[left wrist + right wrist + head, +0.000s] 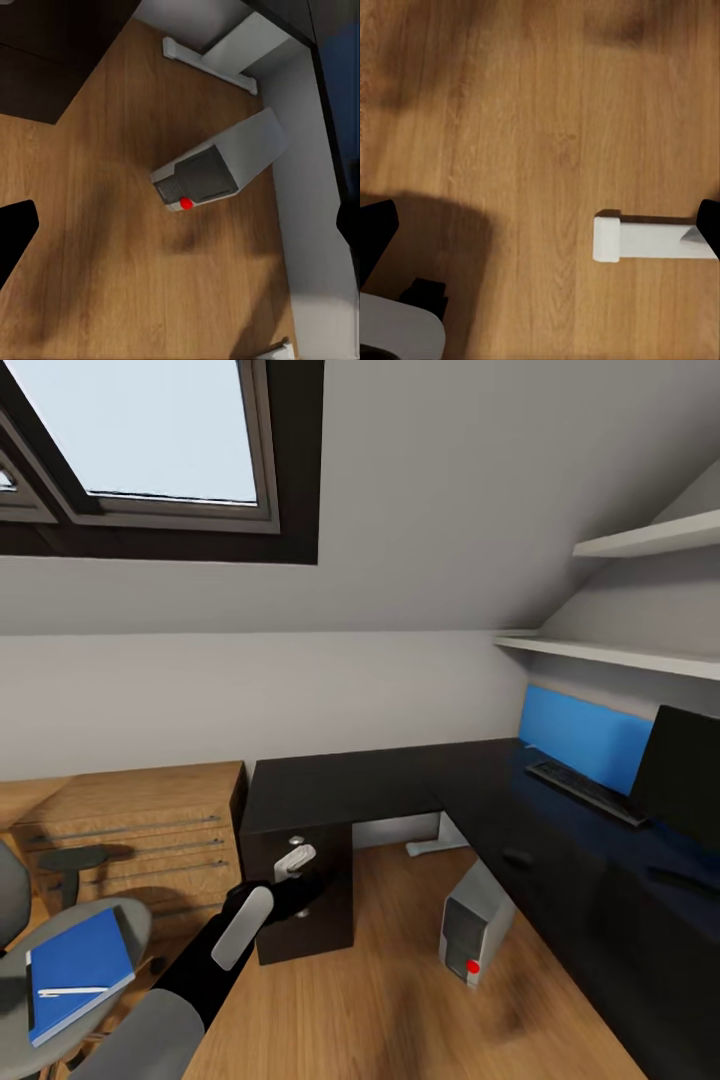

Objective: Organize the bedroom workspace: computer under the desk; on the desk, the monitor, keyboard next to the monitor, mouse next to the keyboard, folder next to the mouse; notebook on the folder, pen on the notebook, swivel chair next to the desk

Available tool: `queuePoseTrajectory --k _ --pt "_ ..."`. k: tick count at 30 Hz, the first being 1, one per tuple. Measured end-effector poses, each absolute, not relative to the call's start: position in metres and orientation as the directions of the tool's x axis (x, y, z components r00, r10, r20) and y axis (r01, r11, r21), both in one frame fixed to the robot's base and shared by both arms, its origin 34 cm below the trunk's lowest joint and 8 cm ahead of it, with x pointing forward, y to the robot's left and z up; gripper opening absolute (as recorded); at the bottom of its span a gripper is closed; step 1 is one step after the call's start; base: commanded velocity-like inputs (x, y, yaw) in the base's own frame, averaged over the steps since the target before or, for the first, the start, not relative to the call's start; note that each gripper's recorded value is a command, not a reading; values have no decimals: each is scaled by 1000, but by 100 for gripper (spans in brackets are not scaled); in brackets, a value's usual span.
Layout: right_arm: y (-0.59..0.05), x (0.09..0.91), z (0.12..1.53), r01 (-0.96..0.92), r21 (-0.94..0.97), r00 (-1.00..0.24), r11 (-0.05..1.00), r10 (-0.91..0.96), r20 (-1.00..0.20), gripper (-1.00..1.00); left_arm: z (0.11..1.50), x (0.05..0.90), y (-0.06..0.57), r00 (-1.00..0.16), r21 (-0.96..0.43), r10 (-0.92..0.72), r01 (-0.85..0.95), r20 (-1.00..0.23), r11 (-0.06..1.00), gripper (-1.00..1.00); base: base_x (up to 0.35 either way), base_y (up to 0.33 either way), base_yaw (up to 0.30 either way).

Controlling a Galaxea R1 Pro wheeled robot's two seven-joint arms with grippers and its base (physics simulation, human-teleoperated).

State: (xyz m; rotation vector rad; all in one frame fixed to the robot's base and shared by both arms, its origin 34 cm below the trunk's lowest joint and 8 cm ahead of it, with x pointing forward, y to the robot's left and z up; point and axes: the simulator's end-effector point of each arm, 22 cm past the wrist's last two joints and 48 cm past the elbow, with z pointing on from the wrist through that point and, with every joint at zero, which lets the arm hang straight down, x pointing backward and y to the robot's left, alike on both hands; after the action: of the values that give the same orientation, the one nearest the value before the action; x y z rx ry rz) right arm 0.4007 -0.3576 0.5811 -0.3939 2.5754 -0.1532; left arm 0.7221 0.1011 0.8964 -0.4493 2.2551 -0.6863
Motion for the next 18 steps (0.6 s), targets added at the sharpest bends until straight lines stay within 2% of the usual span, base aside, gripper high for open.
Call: queuePoseTrajectory --k 18 --pt "-358 397 604 -249 -184 -823 951 -308 -478 100 918 721 109 -675 -609 -500 -93 -543 788 100 0 0 -1"
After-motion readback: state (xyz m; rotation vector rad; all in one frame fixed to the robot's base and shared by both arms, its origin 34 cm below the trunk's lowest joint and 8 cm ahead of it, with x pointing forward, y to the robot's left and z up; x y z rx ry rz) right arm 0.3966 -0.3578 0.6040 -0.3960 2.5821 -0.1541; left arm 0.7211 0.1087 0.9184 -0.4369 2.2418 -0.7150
